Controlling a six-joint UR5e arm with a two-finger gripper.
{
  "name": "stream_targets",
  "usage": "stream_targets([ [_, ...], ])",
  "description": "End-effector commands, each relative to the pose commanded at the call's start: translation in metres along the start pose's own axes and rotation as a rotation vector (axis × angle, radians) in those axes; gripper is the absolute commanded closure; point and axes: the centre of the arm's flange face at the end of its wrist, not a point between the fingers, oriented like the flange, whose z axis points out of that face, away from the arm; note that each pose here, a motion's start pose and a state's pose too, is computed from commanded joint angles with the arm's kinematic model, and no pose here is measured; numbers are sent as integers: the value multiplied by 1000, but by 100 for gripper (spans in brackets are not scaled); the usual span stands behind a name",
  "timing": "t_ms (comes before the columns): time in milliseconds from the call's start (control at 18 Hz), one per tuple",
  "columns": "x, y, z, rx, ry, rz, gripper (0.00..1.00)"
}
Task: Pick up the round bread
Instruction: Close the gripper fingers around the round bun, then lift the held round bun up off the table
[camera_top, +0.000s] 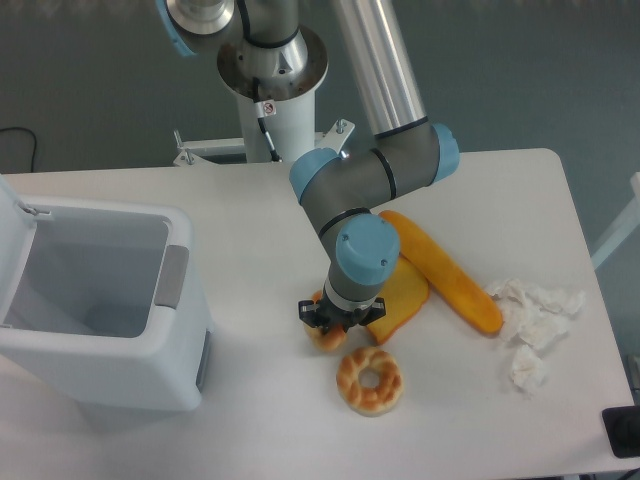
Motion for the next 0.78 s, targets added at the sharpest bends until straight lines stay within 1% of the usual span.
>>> stream_targets([
  [111, 0, 0, -4, 5, -5, 1, 94],
  [444, 1, -6, -47, 74, -38, 25, 94],
  [556, 0, -9, -69, 110, -55, 31, 94],
  [778, 5, -12, -112, 179, -90, 85, 94],
])
